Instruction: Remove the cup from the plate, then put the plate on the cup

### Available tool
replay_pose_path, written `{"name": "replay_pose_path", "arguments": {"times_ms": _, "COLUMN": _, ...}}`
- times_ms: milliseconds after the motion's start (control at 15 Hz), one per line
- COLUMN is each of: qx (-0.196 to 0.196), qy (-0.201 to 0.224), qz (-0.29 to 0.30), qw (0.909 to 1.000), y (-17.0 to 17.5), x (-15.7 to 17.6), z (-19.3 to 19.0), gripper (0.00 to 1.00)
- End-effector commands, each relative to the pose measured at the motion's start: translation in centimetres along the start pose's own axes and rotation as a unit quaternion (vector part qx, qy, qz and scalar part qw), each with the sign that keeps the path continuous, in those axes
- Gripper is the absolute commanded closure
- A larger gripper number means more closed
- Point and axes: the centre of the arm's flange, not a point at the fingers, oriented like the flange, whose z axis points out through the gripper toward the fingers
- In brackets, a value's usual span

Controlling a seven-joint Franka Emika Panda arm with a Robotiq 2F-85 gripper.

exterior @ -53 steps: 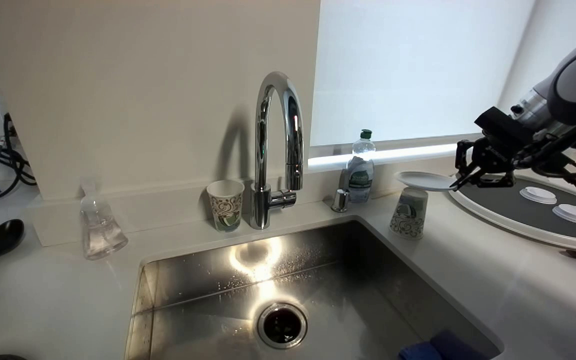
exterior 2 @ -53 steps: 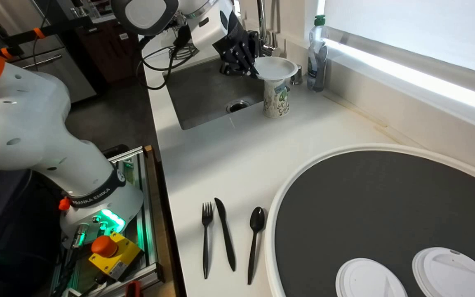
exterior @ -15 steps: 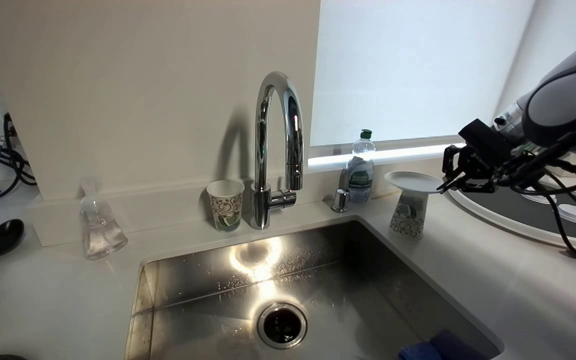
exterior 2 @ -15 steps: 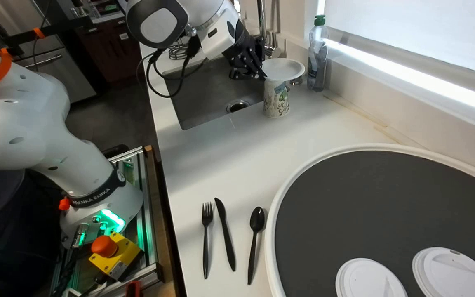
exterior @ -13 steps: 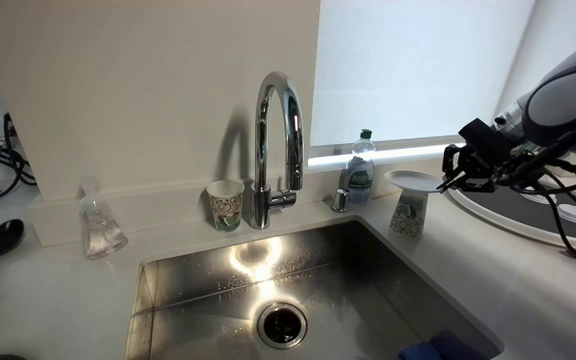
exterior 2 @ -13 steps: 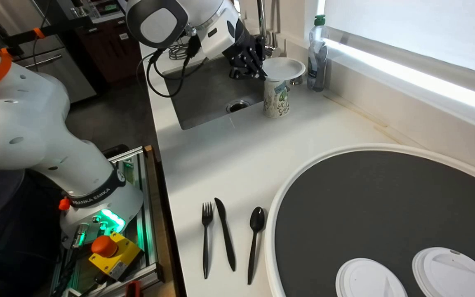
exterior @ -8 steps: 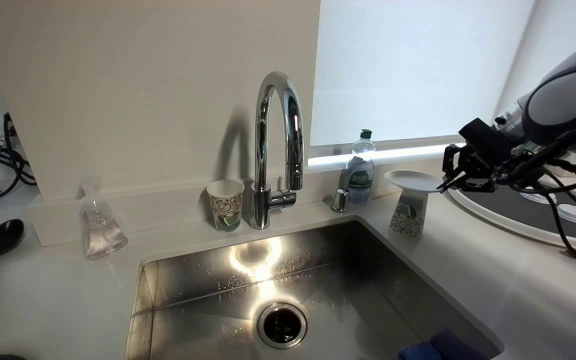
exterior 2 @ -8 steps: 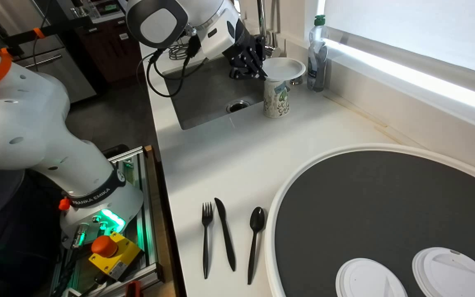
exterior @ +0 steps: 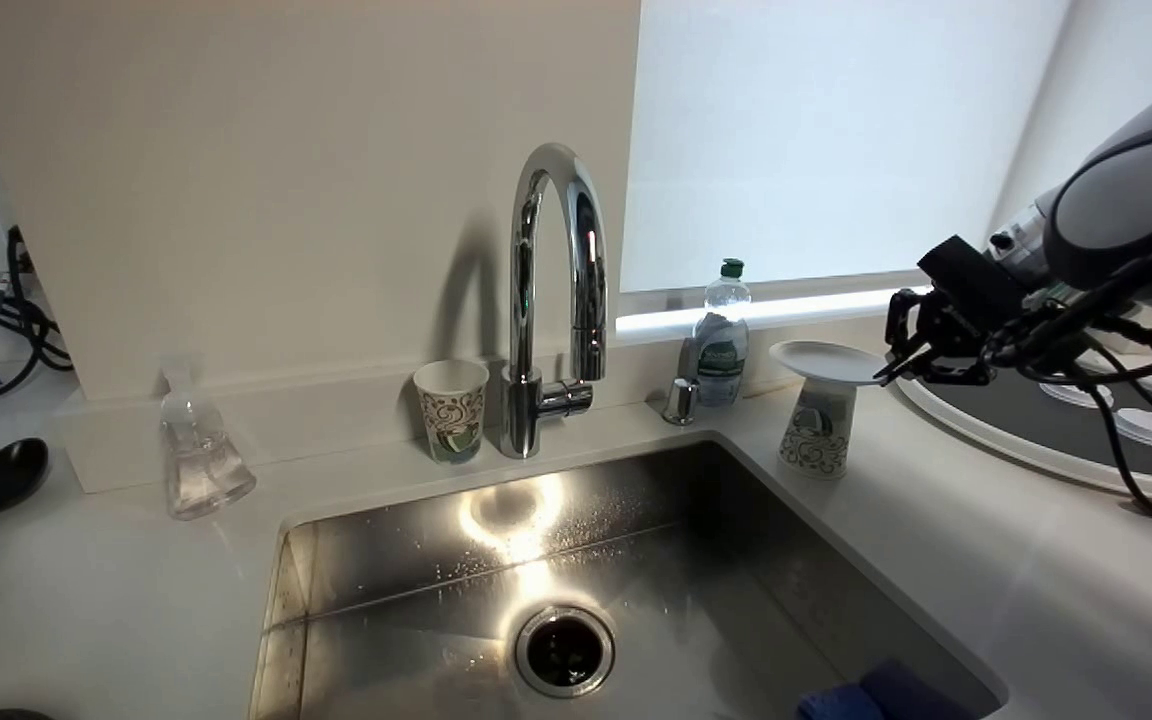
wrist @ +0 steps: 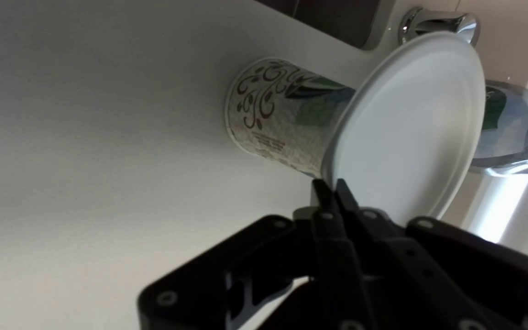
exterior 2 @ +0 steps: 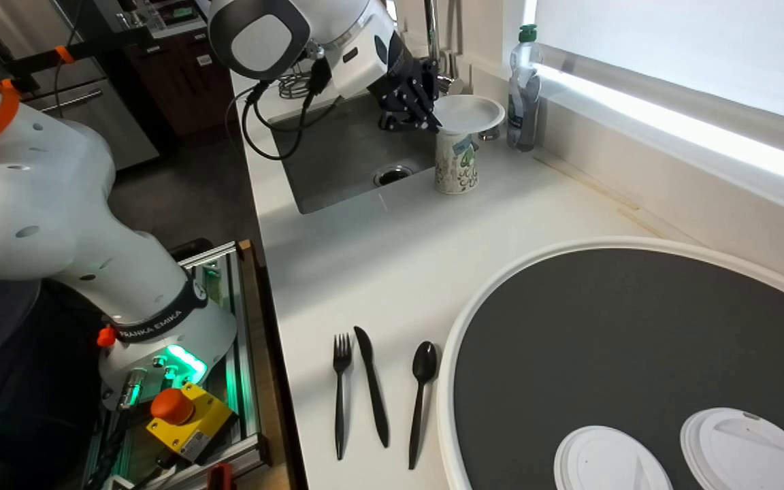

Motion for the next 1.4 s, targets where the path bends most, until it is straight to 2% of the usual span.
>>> {"name": "replay_pose_path", "arguments": {"times_ms": 0, "qx": 0.003, "qy": -0.010, "qz": 0.001, "qw": 0.9999, "y": 3.5, "x": -1.3, "z": -0.4, "gripper": 0.99}}
{"name": "replay_pose_path", "arguments": {"times_ms": 1333, "qx": -0.005, "qy": -0.003, "qz": 0.008, "qw": 1.0000, "y": 4.5, "x": -1.0, "z": -0.4, "gripper": 0.99}}
